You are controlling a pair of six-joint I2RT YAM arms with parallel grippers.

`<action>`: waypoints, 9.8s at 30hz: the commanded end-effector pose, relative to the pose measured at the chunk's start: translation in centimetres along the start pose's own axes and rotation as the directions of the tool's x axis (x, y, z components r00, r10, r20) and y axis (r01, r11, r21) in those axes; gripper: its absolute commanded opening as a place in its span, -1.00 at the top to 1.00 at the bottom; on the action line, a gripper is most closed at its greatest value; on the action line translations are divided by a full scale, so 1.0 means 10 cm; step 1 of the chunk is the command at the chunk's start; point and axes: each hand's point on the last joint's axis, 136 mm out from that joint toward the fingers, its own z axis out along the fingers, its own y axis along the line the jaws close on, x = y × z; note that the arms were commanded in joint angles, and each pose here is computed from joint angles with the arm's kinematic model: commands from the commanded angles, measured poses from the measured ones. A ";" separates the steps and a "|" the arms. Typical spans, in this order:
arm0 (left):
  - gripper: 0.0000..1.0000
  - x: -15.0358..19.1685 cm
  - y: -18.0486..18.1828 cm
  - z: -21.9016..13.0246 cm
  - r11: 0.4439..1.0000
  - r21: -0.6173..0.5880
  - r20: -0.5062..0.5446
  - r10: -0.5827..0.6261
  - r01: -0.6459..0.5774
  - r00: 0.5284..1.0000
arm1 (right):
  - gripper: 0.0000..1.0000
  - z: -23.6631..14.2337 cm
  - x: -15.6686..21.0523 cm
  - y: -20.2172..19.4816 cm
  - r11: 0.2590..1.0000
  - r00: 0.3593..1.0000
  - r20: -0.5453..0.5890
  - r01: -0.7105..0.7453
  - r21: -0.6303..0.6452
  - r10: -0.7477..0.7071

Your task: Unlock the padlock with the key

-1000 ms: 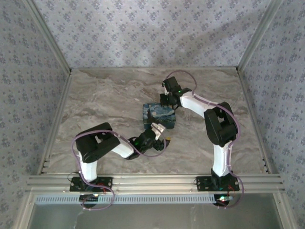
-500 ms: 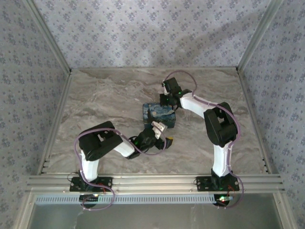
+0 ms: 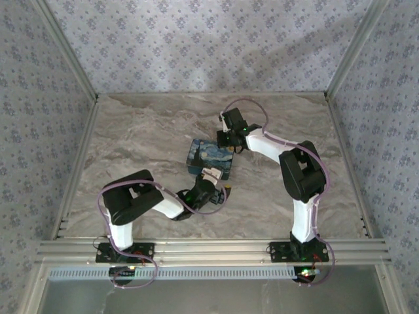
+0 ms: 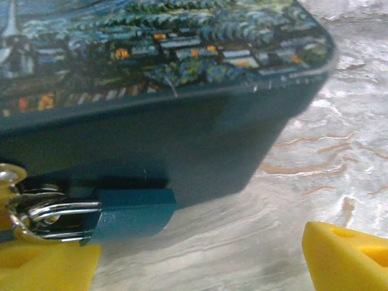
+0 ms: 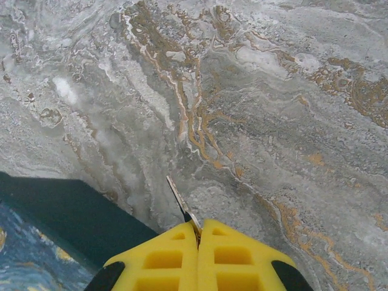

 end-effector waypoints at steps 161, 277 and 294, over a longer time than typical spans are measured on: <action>-0.15 0.08 0.10 -0.36 0.727 0.440 -0.190 -0.498 0.527 0.846 | 1.00 0.03 0.81 -0.01 1.000 0.971 -0.237 0.008 0.012 -0.005; 1.00 -0.72 0.15 0.19 0.429 0.405 -0.390 -0.718 0.808 0.576 | 1.00 -0.82 1.27 0.30 0.654 0.870 -0.136 -0.452 -0.607 0.475; 1.00 -0.70 0.10 0.11 0.347 0.419 -0.481 -0.700 0.839 0.529 | 1.00 -0.64 1.15 0.14 0.608 0.838 -0.150 -0.492 -0.622 0.525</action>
